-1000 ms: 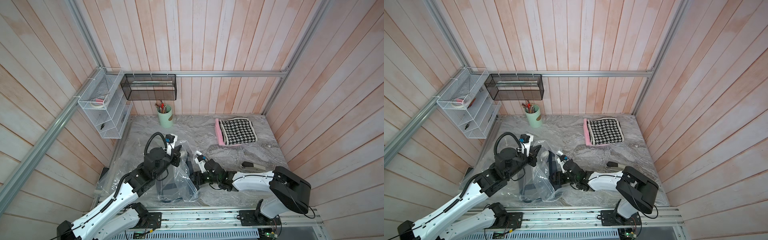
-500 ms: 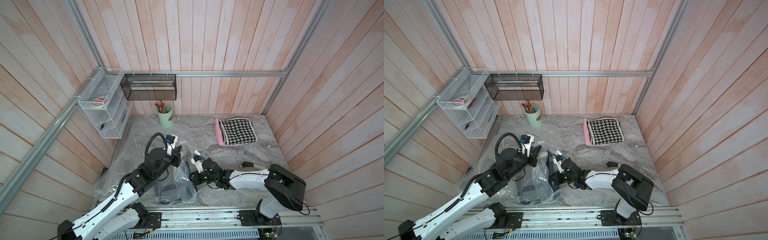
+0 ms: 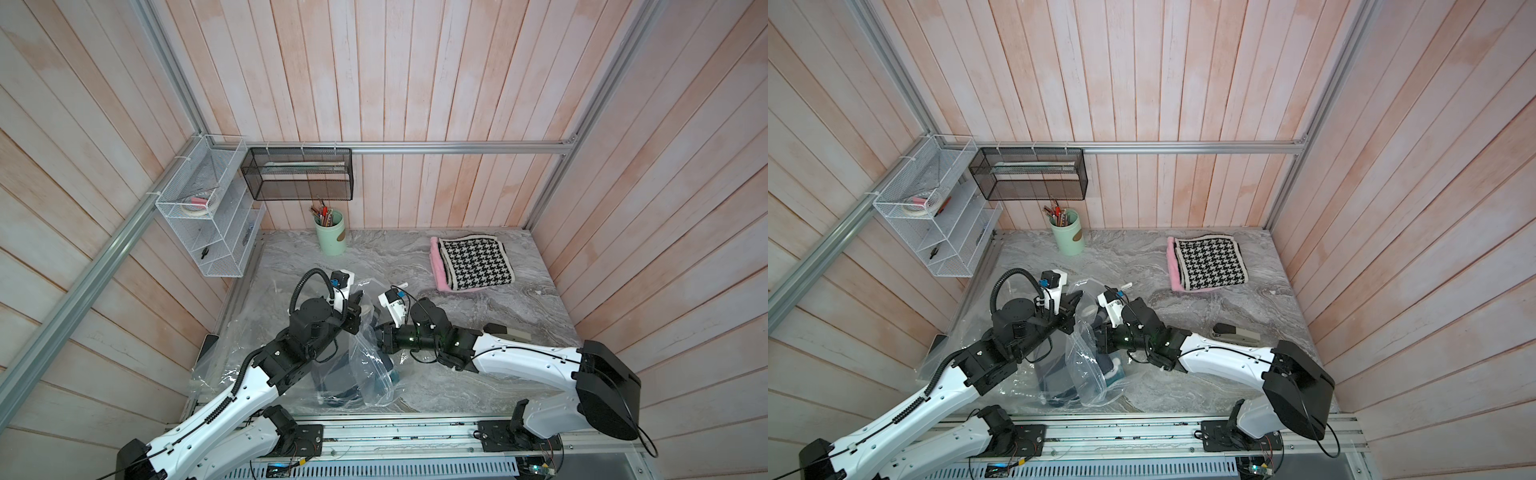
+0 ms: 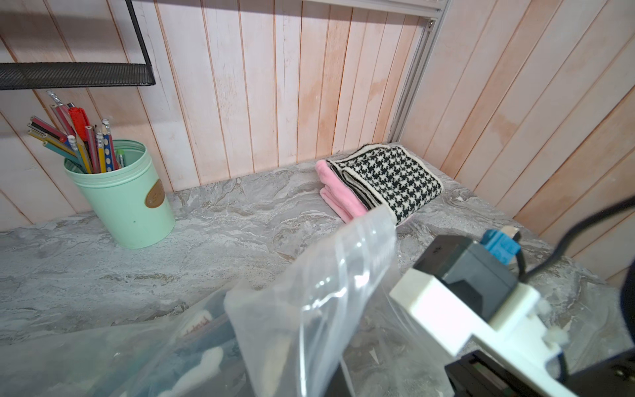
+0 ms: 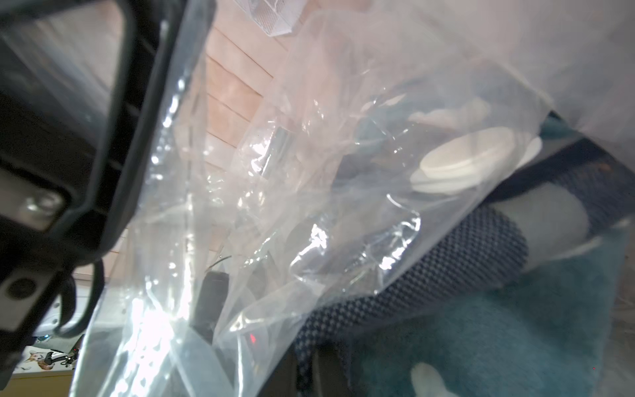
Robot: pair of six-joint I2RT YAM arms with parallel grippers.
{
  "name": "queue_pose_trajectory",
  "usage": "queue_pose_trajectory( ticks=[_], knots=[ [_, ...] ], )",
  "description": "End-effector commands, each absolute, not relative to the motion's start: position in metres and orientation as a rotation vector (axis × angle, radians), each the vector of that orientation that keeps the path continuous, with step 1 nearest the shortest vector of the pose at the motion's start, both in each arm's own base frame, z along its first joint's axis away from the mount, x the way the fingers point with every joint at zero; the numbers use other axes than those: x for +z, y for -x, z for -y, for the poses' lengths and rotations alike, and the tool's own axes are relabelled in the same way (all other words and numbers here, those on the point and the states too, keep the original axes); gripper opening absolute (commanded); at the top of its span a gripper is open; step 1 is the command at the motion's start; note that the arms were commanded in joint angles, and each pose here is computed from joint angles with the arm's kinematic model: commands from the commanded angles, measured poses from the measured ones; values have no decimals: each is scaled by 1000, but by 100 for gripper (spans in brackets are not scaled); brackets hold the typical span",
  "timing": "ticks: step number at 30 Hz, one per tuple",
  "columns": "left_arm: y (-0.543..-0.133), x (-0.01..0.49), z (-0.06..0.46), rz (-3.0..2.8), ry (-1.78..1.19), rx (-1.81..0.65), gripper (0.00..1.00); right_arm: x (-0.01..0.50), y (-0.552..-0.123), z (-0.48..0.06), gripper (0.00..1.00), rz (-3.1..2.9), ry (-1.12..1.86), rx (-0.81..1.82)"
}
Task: Take the blanket out of the vacuum bag
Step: Take out the blanket from the vacuum bag.
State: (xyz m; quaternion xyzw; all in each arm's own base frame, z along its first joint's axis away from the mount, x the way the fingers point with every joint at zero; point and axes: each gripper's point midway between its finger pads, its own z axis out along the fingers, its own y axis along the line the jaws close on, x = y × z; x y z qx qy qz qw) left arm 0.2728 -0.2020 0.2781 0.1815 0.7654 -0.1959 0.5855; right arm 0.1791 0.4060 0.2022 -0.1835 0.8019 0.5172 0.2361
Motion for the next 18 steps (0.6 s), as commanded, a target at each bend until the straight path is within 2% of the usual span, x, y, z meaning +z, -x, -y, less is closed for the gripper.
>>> queue_pose_trajectory(
  ticks=[1, 9, 18],
  knots=[
    [-277, 272, 198, -1783, -402, -424, 0, 236, -180, -409, 0, -2139, 487, 1439],
    [-277, 259, 192, -1799, -395, -387, 0, 275, -182, -379, 0, -2062, 409, 1394],
    [-283, 255, 190, -1817, -401, -338, 0, 264, -182, -335, 0, -2104, 308, 1263]
  ],
)
